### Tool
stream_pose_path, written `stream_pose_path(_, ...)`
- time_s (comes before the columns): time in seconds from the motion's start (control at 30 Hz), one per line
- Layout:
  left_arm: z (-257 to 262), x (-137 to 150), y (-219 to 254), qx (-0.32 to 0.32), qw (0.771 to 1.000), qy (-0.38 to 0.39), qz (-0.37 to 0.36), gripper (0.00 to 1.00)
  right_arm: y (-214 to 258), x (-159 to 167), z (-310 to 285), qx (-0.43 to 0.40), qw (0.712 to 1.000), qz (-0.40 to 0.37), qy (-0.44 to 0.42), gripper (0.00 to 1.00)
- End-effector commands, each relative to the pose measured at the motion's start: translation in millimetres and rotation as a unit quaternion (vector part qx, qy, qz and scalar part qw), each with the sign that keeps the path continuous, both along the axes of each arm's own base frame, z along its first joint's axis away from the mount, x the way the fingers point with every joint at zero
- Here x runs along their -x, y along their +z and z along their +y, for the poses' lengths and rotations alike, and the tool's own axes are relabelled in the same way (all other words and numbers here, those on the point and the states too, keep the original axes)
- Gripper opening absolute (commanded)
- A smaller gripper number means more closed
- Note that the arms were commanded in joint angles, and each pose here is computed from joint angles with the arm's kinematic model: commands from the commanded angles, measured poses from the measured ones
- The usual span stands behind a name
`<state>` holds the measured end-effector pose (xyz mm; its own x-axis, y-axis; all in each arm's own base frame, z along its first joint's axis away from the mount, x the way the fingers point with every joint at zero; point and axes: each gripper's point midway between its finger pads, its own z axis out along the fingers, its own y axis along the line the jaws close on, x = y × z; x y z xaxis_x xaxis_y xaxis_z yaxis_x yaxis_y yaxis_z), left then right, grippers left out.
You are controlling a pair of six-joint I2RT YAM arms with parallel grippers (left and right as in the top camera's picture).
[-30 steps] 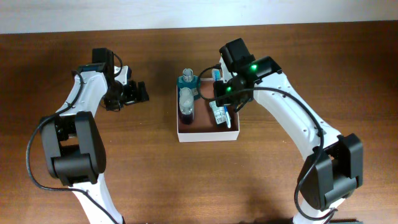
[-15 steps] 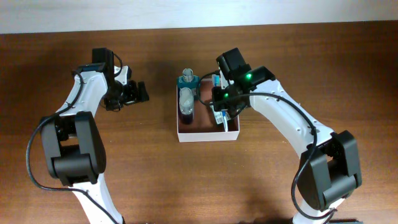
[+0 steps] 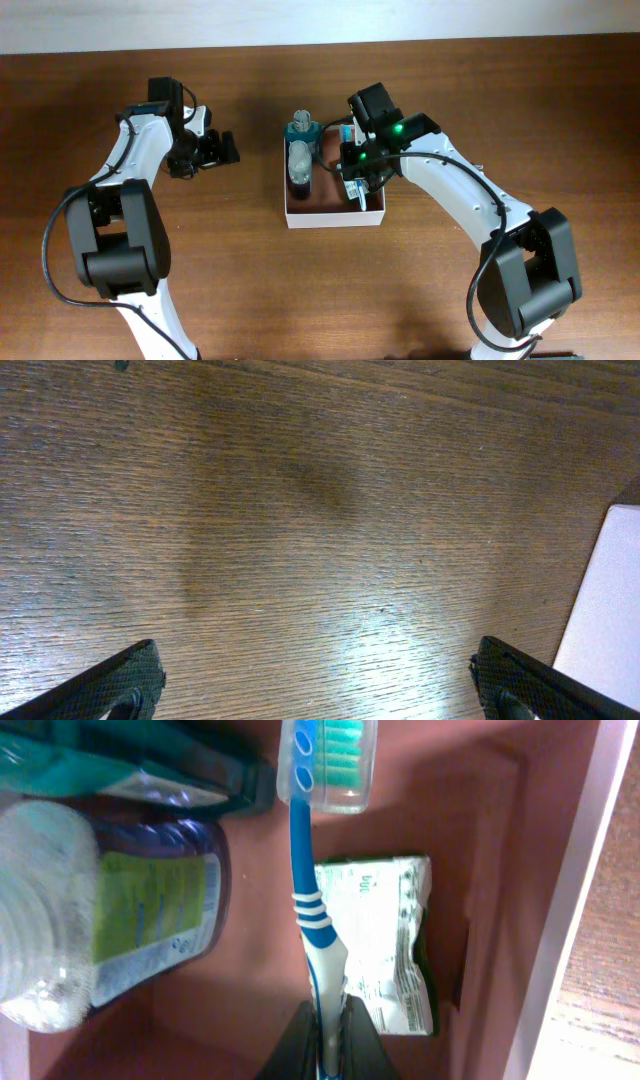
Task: Pack container
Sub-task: 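Lower the toothbrush into the box beside the soap pack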
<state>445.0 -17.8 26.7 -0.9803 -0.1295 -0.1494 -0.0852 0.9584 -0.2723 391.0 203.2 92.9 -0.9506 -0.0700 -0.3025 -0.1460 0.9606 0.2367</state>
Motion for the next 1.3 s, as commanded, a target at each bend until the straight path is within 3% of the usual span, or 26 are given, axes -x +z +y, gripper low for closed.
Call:
stream_pose_path(0.0, 1.1, 0.0, 0.9, -0.003, 1.0, -0.005, -0.003, 0.99, 6.4, -0.5, 2.9, -0.001, 1.0, -0.013, 0.0, 0.04)
stream_pose_path(0.87, 1.2, 0.0, 0.9, -0.003, 1.0, -0.005, -0.003, 0.99, -19.1, 13.2, -2.8, 0.012, 1.0, 0.009, 0.008, 0.04)
stream_pose_path(1.27, 1.1, 0.0, 0.9, -0.003, 1.0, -0.005, -0.003, 1.0, -15.4, 4.4, 1.0, 0.003, 1.0, -0.011, 0.008, 0.04)
